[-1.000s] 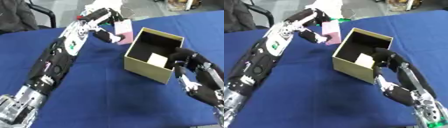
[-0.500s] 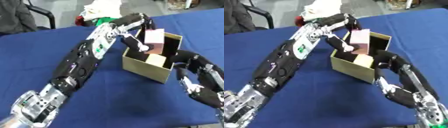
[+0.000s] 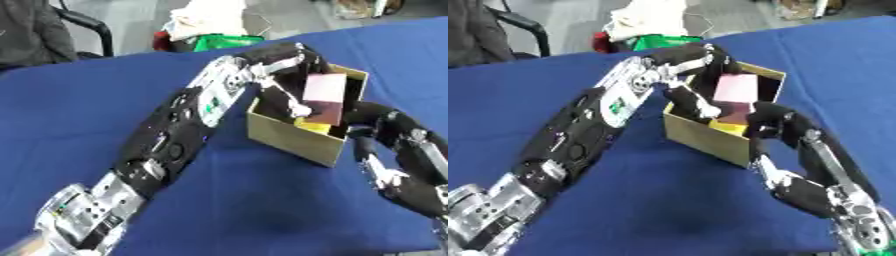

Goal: Pick up objects on the table and place them in the box.

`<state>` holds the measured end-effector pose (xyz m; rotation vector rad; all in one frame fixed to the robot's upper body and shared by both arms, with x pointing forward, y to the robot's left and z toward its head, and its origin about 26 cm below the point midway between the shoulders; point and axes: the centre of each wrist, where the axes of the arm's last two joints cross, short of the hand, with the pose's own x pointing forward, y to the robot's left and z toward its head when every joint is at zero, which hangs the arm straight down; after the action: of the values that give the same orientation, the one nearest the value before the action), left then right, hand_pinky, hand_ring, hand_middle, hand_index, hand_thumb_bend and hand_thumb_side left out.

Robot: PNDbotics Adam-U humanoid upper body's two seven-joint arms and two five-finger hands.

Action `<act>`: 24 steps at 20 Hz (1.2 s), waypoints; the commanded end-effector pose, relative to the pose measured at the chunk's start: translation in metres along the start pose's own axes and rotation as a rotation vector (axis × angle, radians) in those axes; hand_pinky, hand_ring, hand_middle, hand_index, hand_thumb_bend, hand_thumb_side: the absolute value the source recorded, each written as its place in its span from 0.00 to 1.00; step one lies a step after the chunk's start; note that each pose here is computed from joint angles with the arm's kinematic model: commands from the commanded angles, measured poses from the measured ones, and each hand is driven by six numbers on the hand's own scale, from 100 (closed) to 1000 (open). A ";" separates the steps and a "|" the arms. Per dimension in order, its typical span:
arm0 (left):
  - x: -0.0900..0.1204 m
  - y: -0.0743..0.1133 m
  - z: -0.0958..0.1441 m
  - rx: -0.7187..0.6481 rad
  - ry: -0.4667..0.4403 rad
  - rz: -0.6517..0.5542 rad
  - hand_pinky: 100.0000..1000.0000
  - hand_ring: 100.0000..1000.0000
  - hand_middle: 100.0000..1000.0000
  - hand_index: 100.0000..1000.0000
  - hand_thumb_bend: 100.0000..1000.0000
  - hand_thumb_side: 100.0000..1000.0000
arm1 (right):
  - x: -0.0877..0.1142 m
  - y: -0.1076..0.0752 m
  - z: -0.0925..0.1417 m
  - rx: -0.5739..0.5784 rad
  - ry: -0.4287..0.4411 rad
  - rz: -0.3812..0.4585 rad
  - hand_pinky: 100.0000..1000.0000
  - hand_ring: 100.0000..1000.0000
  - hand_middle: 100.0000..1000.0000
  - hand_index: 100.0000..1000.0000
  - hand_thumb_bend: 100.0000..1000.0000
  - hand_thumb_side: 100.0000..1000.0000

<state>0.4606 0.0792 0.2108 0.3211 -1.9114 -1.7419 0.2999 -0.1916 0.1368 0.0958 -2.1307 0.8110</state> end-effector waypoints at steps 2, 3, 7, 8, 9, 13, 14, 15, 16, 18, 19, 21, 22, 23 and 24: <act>0.005 0.012 -0.001 -0.010 -0.032 -0.024 0.72 0.70 0.73 0.87 0.48 0.36 | 0.004 -0.002 -0.003 0.004 -0.022 0.003 0.71 0.78 0.71 0.88 0.00 0.37; 0.005 0.013 0.000 -0.010 -0.034 -0.025 0.72 0.71 0.73 0.87 0.49 0.37 | 0.004 -0.002 -0.003 0.004 -0.022 0.002 0.71 0.78 0.71 0.89 0.00 0.37; 0.004 0.026 0.011 0.058 -0.039 -0.015 0.71 0.69 0.70 0.86 0.46 0.36 | 0.004 -0.003 -0.002 -0.009 -0.018 0.002 0.71 0.78 0.71 0.89 0.00 0.37; 0.004 0.031 0.015 0.090 -0.040 -0.012 0.71 0.69 0.70 0.86 0.46 0.37 | 0.004 -0.004 -0.002 -0.013 -0.017 0.003 0.71 0.78 0.71 0.89 0.00 0.37; 0.004 0.039 0.022 0.132 -0.041 -0.010 0.70 0.68 0.69 0.86 0.45 0.37 | 0.003 -0.004 -0.001 -0.018 -0.013 0.004 0.71 0.78 0.71 0.89 0.00 0.37; 0.004 0.065 0.063 0.311 -0.035 0.019 0.69 0.67 0.68 0.85 0.43 0.33 | 0.001 -0.007 0.002 -0.041 -0.001 0.011 0.71 0.78 0.71 0.90 0.00 0.37; 0.004 0.068 0.076 0.348 -0.030 0.031 0.69 0.67 0.68 0.85 0.43 0.33 | 0.001 -0.008 0.002 -0.050 0.001 0.014 0.71 0.78 0.71 0.90 0.00 0.37; 0.004 0.069 0.089 0.382 -0.024 0.049 0.68 0.67 0.67 0.85 0.41 0.33 | 0.001 -0.010 0.003 -0.059 0.003 0.019 0.71 0.78 0.71 0.90 0.00 0.37; 0.004 0.068 0.103 0.415 -0.020 0.072 0.68 0.67 0.67 0.84 0.40 0.33 | 0.001 -0.011 0.004 -0.070 0.005 0.023 0.71 0.78 0.71 0.90 0.00 0.37; 0.005 0.063 0.130 0.479 -0.011 0.118 0.68 0.67 0.67 0.84 0.40 0.33 | 0.001 -0.014 0.004 -0.090 0.006 0.030 0.71 0.78 0.71 0.90 0.00 0.37; 0.006 0.058 0.142 0.510 -0.003 0.142 0.67 0.67 0.67 0.84 0.39 0.33 | 0.002 -0.016 0.005 -0.100 0.006 0.034 0.71 0.78 0.71 0.90 0.00 0.37; 0.010 0.048 0.166 0.574 0.011 0.187 0.66 0.67 0.67 0.84 0.38 0.32 | 0.002 -0.018 0.005 -0.117 0.006 0.042 0.71 0.78 0.71 0.90 0.00 0.37; 0.012 0.043 0.176 0.603 0.017 0.213 0.66 0.67 0.67 0.84 0.38 0.33 | 0.003 -0.019 0.006 -0.124 0.007 0.045 0.71 0.78 0.71 0.90 0.00 0.37; 0.012 0.035 0.183 0.629 0.030 0.243 0.65 0.67 0.66 0.84 0.37 0.34 | 0.003 -0.020 0.006 -0.131 0.008 0.047 0.71 0.78 0.71 0.90 0.00 0.37; 0.012 0.026 0.191 0.656 0.046 0.274 0.65 0.67 0.66 0.84 0.36 0.34 | 0.003 -0.021 0.006 -0.139 0.009 0.049 0.71 0.78 0.71 0.90 0.00 0.37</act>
<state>0.3621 0.2316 0.2153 0.2780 -2.2546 -0.9358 0.3022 -0.2084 0.1383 -0.0086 -2.1502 0.6887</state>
